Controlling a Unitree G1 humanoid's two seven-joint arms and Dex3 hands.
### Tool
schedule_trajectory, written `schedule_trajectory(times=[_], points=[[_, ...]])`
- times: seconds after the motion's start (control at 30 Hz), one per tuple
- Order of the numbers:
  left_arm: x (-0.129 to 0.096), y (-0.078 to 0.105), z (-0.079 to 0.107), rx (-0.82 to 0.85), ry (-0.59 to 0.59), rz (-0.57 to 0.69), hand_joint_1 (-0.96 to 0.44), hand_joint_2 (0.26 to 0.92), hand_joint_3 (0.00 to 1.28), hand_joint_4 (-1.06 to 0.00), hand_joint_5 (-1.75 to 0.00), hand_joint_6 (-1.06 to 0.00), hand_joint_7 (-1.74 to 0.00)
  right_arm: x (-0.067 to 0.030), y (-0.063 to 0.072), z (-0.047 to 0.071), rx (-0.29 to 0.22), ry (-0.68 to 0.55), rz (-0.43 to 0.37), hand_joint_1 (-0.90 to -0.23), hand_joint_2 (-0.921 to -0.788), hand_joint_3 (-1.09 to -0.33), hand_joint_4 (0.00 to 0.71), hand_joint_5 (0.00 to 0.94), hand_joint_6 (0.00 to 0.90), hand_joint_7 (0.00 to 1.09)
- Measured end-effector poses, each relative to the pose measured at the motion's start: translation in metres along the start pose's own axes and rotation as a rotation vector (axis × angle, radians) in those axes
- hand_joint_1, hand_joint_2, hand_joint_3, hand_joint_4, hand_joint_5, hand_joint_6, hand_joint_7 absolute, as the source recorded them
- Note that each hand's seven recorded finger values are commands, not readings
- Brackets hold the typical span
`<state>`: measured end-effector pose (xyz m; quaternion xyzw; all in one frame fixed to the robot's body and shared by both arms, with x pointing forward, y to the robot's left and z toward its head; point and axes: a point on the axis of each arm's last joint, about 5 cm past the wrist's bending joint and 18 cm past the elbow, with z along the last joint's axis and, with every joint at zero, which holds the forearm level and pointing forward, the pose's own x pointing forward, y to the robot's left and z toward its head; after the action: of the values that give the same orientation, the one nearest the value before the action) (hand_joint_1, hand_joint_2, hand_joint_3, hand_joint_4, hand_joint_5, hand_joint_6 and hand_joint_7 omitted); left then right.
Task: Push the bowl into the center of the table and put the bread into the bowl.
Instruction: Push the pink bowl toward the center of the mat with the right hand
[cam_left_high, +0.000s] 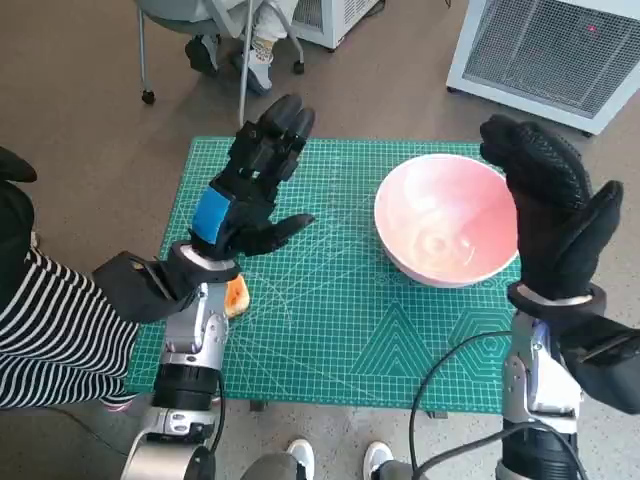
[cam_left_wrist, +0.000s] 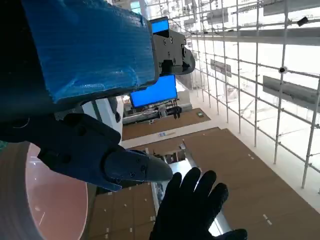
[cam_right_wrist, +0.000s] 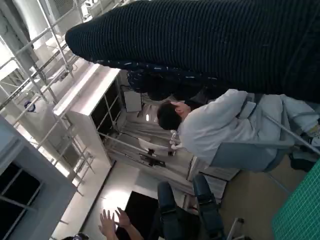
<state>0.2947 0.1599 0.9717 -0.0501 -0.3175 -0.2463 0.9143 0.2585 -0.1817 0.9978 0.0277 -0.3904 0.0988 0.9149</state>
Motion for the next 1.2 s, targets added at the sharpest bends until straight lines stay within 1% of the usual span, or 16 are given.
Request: schedule_trajectory(times=[0.5,0.6,0.7,0.8,0.87,0.97,1.1,1.2], points=[[0.0,0.0,0.0,0.002,0.001,-0.001,-0.38,0.921,0.2,-0.04,0.0,0.0,-0.36,-0.0002,0.0,0.0,0.0,0.001,-0.002,-0.683,-0.921,-0.719,0.187,0.0,0.121,0.38],[0.0,0.0,0.0,0.002,0.001,-0.001,-0.38,0.921,0.2,-0.04,0.0,0.0,-0.36,-0.0006,-0.002,0.0,-0.003,0.004,-0.005,-0.683,-0.921,-0.719,0.185,0.0,0.12,0.38],[0.0,0.0,0.0,0.002,0.001,-0.002,-0.38,0.921,0.2,-0.04,0.0,0.0,-0.36,-0.0019,-0.008,0.0,-0.011,0.011,-0.014,-0.685,-0.921,-0.722,0.177,0.0,0.115,0.37],[0.0,0.0,0.0,0.002,0.001,-0.001,-0.38,0.921,0.2,-0.04,0.0,0.0,-0.36,-0.0044,-0.017,-0.001,-0.015,0.021,-0.037,-0.687,-0.921,-0.727,0.168,0.0,0.106,0.37],[0.0,0.0,0.0,0.002,0.001,-0.001,-0.38,0.921,0.2,-0.04,0.0,0.0,-0.35,-0.0059,-0.025,-0.003,-0.028,0.034,-0.056,-0.687,-0.921,-0.733,0.16,0.0,0.098,0.37],[0.0,0.0,0.0,0.003,0.001,0.0,-0.38,0.921,0.2,-0.04,0.0,0.0,-0.35,-0.0073,-0.035,-0.005,-0.051,0.047,-0.088,-0.685,-0.921,-0.762,0.145,0.0,0.074,0.37],[0.0,0.001,0.0,0.003,0.001,0.0,-0.38,0.921,0.2,-0.04,0.0,0.0,-0.35,-0.0076,-0.048,-0.008,-0.086,0.056,-0.15,-0.685,-0.921,-0.793,0.13,0.0,0.052,0.37],[-0.001,0.001,-0.001,0.002,0.004,0.003,-0.39,0.921,0.2,-0.04,0.0,0.0,-0.35,-0.0084,-0.057,-0.013,-0.104,0.073,-0.213,-0.685,-0.921,-0.808,0.125,0.0,0.04,0.38]])
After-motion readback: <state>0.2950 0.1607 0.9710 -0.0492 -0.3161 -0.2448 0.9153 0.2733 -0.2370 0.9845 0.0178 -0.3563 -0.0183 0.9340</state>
